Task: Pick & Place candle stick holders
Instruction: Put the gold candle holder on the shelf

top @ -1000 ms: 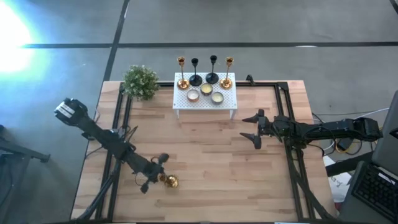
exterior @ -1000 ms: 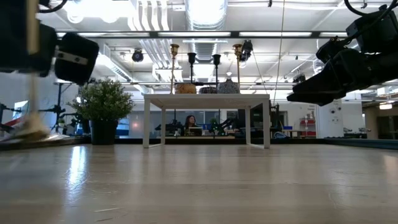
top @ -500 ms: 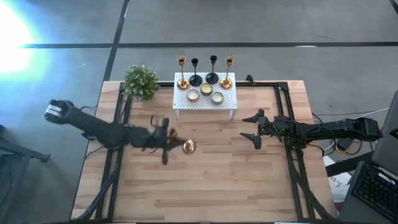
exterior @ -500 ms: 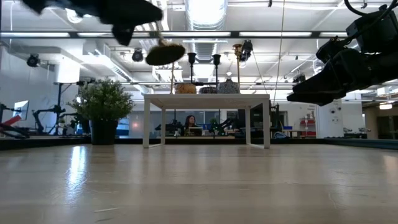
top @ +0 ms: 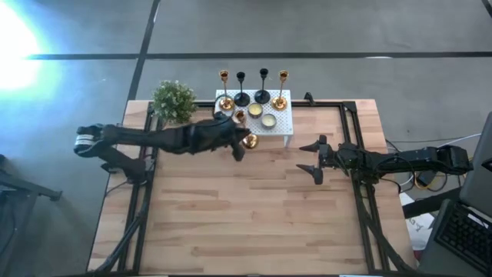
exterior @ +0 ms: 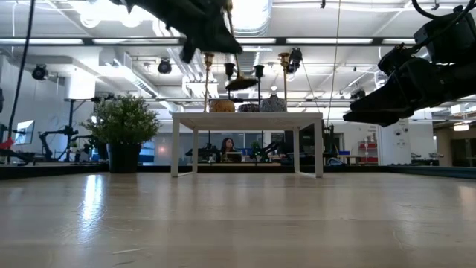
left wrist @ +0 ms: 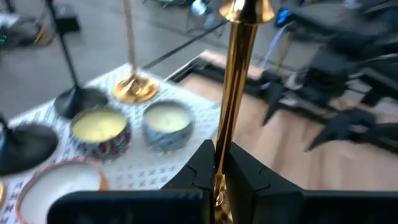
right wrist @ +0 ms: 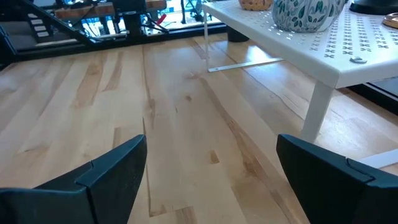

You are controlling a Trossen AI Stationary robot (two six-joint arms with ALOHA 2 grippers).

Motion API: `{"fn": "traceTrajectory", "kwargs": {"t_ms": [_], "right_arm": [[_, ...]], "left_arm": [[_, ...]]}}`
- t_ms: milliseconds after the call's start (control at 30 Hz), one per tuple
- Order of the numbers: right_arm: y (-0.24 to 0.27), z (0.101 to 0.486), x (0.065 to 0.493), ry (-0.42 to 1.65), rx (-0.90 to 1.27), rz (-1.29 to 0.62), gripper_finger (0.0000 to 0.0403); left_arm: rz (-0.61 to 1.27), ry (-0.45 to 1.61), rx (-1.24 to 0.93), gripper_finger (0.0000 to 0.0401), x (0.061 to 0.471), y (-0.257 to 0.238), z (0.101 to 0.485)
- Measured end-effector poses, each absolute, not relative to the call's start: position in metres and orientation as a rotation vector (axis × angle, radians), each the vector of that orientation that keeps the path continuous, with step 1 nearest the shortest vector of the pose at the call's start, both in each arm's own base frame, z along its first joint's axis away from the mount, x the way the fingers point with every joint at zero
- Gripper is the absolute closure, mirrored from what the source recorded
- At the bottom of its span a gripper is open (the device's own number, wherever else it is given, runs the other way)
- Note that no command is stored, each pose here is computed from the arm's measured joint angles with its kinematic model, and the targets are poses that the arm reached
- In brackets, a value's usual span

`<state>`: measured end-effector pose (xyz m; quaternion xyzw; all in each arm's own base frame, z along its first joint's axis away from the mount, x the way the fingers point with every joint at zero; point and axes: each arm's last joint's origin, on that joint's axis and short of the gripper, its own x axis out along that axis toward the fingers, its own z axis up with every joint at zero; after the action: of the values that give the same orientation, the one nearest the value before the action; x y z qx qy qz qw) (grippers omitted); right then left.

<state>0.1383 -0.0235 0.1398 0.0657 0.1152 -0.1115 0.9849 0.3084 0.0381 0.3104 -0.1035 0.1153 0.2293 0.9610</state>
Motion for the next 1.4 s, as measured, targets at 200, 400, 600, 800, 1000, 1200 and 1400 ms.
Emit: {"fn": "traceTrajectory", "kwargs": {"t_ms": [200,400,600,800,1000,1200,1400], "right_arm": [[-0.024,0.14,0.138,0.232,0.132,-0.224,0.0055],[-0.024,0.14,0.138,0.232,0.132,-0.225,0.0062],[-0.024,0.14,0.138,0.232,0.132,-0.224,0.0055],[-0.024,0.14,0.138,0.232,0.132,-0.225,0.0049],[-0.024,0.14,0.138,0.232,0.132,-0.224,0.0056],[-0.024,0.14,0.138,0.232,0.132,-0.224,0.0062],[-0.024,0.14,0.138,0.232,0.132,-0.224,0.0058]], "left_arm": [[0.524,0.276,-0.245,0.0382,0.332,0.057,0.299],[0.579,0.363,-0.206,0.0382,0.349,0.066,0.302],[0.655,0.371,-0.178,0.0382,0.35,0.069,0.312],[0.676,0.366,-0.179,0.0382,0.349,0.072,0.313],[0.686,0.369,-0.18,0.0382,0.349,0.075,0.312],[0.69,0.367,-0.183,0.0382,0.349,0.077,0.312],[0.707,0.368,-0.19,0.0382,0.347,0.086,0.311]]}}
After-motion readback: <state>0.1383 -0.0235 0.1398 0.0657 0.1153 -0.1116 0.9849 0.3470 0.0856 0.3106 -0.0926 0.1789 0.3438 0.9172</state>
